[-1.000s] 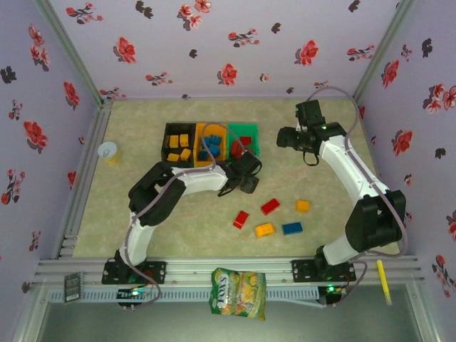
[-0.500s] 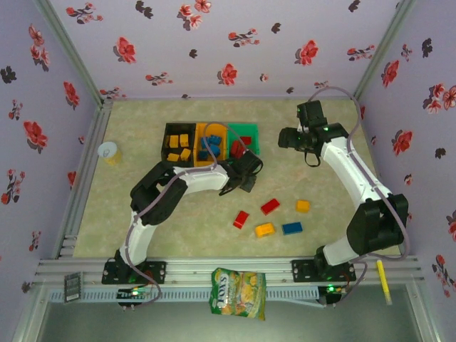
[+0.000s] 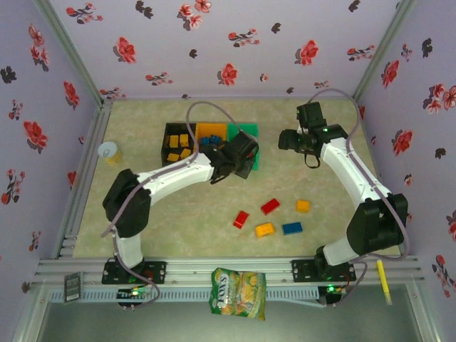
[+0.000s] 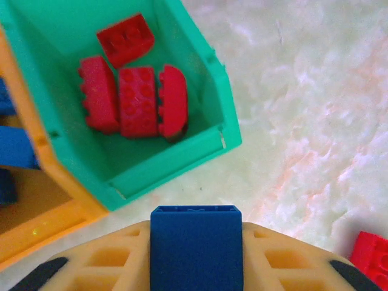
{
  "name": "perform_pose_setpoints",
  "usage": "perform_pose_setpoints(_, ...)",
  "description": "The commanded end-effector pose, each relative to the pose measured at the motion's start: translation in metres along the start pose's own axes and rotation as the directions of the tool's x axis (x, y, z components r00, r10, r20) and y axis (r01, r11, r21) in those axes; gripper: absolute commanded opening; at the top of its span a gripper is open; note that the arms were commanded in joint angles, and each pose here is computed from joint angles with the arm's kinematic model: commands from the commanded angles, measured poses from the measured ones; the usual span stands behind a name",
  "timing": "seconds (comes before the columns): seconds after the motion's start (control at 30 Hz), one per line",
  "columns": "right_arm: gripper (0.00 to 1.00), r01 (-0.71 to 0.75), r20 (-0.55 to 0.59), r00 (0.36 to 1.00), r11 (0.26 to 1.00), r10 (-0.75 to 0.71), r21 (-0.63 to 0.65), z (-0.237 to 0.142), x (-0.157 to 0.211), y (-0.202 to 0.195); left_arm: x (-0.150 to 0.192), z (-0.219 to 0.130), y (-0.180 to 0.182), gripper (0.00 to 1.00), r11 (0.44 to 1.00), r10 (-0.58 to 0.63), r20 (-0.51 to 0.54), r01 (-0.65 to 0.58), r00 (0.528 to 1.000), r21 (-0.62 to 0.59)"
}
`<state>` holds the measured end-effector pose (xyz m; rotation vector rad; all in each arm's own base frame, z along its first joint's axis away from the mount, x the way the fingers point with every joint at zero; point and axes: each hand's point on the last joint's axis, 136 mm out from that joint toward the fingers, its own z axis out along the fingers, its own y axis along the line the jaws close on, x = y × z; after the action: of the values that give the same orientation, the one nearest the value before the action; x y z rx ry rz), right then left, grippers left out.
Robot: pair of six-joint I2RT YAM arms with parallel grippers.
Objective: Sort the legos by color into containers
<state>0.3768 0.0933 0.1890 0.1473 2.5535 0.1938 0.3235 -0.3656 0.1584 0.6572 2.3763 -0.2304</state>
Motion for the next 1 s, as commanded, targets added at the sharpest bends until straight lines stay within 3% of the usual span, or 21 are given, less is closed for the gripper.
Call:
perform_pose_setpoints(0.0, 0.76, -0.008, 0.007, 1.0, 1.0, 0.008, -0.008, -0.001, 0.001, -0.002, -0.001, -0.019, 0.038, 0.3, 0.995, -0.023, -0.02, 0.021, 1.0, -0.101)
perform_pose_setpoints(0.23, 0.75, -0.02, 0.003, 1.0, 0.999, 0.02, -0.034, -0.003, 0.007, 0.0, -0.025, -0.004, 0.107, 0.29, 0.973, -0.143, 0.004, 0.141, 0.99, -0.181)
perform_pose_setpoints(0.5, 0.75, -0.028, -0.014, 1.0, 0.999, 0.027, -0.04, -0.003, 0.02, -0.002, -0.047, 0.044, 0.149, 0.31, 0.957, -0.253, -0.013, 0.249, 0.967, -0.151)
perform_pose_setpoints(0.57, 0.75, -0.03, -0.017, 0.999, 0.999, 0.029, -0.043, -0.004, 0.022, -0.002, -0.051, 0.053, 0.151, 0.36, 0.955, -0.271, -0.019, 0.266, 0.962, -0.129)
perform_pose_setpoints(0.73, 0.75, -0.033, -0.038, 0.999, 0.998, 0.031, -0.049, -0.003, 0.031, -0.003, -0.062, 0.057, 0.153, 0.65, 0.957, -0.273, -0.004, 0.271, 0.962, -0.104)
perform_pose_setpoints(0.97, 0.74, -0.029, -0.083, 0.996, 0.998, 0.025, -0.05, 0.0, 0.047, -0.003, -0.069, 0.03, 0.153, 0.67, 0.962, -0.254, 0.032, 0.256, 0.967, -0.093)
